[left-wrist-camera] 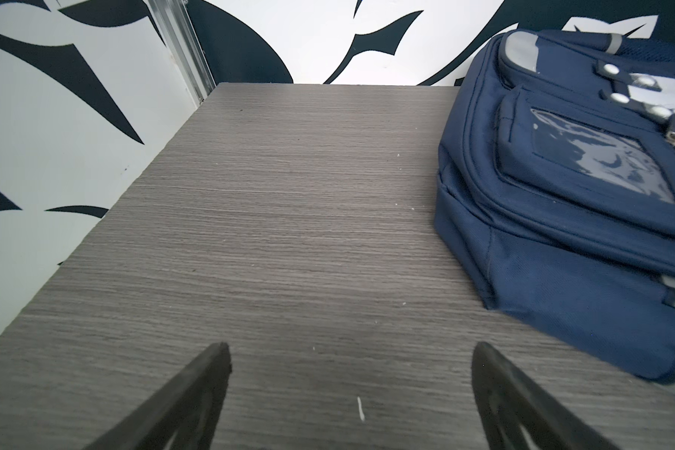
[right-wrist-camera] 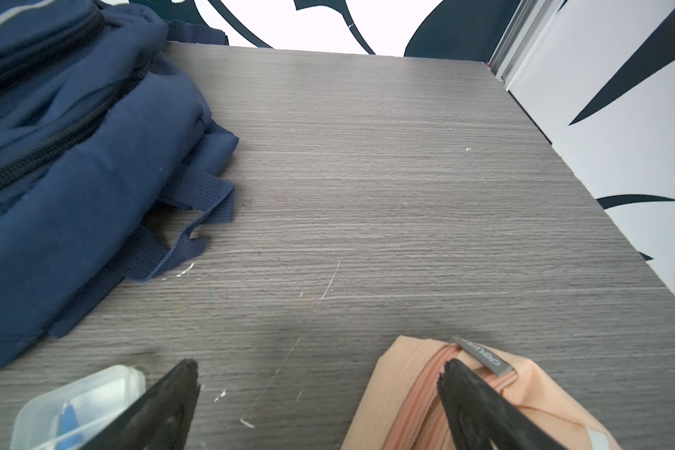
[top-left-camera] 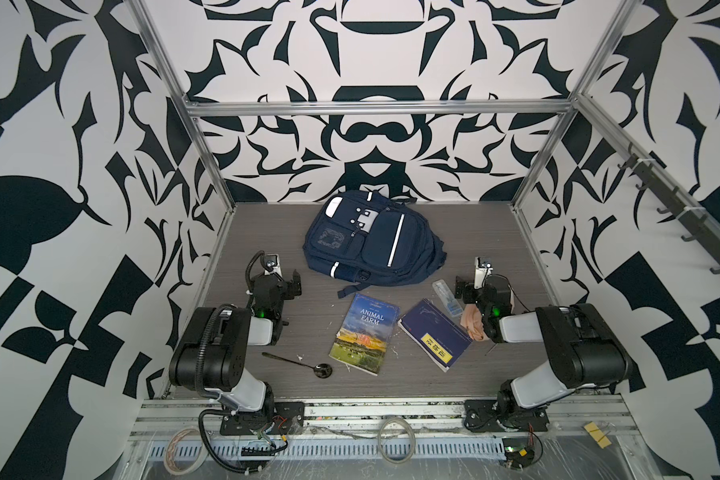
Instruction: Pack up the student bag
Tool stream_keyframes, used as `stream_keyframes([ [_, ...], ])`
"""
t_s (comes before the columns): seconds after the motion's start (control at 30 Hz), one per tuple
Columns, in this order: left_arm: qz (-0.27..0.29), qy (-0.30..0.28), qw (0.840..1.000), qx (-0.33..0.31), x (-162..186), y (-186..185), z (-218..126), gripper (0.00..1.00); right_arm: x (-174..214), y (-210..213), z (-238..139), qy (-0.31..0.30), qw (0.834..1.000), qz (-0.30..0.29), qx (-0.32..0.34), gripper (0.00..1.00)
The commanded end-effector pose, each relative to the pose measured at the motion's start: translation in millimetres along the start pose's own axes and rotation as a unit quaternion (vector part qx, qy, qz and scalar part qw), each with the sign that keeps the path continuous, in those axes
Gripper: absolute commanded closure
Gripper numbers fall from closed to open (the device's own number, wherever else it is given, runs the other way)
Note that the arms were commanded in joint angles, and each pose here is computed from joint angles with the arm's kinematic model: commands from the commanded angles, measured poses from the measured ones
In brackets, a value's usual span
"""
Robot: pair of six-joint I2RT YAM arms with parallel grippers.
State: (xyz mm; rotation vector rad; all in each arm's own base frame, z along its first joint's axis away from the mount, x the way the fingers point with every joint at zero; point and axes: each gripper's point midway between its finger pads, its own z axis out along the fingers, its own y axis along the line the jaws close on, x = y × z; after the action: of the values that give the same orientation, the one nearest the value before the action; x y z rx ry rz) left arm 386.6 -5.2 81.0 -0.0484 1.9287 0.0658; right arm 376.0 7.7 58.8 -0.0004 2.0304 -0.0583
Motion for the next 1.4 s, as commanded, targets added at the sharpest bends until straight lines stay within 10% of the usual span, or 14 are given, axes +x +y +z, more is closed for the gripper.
stream_keyframes([
  [0.0, -0.004, -0.016, 1.0, -0.004, -10, 2, 2, 0.01, -21, 0, 2, -0.033, 0.999, 0.004, 0.0, 0.0],
  [1.0, -0.001, -0.017, 1.0, -0.008, -14, 3, 2, 0.01, -28, -5, 0, -0.033, 0.999, 0.011, 0.014, 0.0],
  [1.37, -0.009, 0.149, 0.988, 0.032, -64, -40, -43, 0.01, -69, -13, -36, 0.056, 0.995, 0.06, 0.055, 0.0],
])
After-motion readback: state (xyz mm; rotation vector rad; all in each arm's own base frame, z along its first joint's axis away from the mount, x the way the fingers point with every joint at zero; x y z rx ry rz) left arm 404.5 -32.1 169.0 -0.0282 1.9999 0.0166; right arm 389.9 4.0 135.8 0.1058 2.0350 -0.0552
